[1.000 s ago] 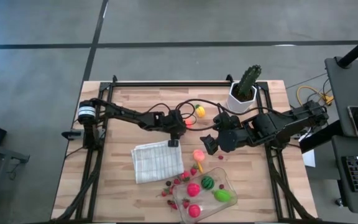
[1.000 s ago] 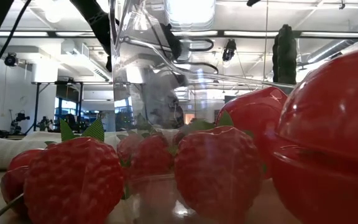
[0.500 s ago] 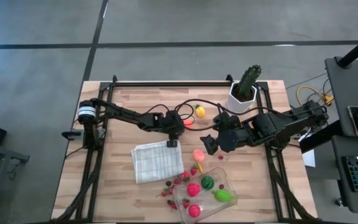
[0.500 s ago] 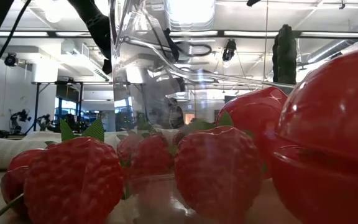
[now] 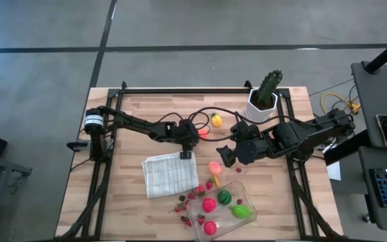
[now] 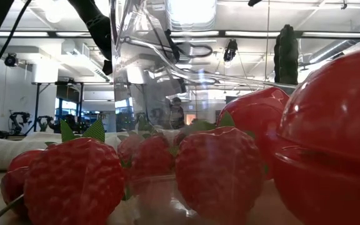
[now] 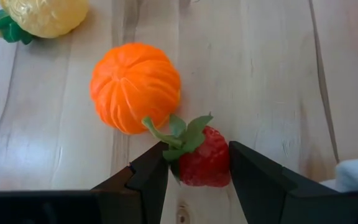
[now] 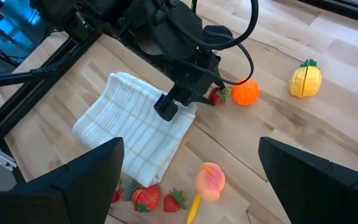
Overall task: Pick and placing Produce into tupperware
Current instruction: Put the strawberry into the transparent bin
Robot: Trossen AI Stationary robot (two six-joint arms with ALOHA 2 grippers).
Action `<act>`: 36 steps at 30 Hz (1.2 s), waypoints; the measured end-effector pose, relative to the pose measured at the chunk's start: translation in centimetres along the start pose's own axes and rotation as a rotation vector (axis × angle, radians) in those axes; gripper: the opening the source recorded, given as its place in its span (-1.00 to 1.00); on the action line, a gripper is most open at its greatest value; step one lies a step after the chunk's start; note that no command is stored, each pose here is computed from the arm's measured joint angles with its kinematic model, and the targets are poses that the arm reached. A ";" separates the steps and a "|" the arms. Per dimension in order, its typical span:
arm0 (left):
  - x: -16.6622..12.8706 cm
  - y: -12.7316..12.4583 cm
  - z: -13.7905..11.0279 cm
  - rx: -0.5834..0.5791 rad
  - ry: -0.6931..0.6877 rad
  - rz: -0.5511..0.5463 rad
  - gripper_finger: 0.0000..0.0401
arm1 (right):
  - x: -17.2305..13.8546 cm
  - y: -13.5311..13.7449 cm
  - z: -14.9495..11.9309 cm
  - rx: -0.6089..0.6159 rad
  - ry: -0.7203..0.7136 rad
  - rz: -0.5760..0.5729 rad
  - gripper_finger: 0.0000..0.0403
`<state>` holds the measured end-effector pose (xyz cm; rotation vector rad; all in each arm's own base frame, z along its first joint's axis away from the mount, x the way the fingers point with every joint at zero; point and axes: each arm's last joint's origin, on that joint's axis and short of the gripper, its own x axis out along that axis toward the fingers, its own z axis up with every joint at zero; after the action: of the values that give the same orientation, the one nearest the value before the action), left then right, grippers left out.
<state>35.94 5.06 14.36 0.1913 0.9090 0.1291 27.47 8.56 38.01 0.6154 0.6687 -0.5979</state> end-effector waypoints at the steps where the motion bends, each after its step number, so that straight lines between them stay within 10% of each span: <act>1: 0.0 0.0 0.0 0.000 0.000 0.000 -0.25 | 0.0 0.0 0.0 0.000 0.000 0.000 0.81; 24: -0.5 0.1 0.3 0.001 0.003 -0.002 -0.47 | 0.0 0.0 0.0 0.000 0.000 0.001 0.80; 36: -8.3 1.1 5.1 -0.079 -0.102 -0.046 -0.47 | -2.0 -1.2 1.2 0.010 -0.035 0.043 0.80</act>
<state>34.87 3.98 24.07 0.1022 0.8044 0.1110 25.85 7.55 39.74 0.6253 0.6187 -0.5713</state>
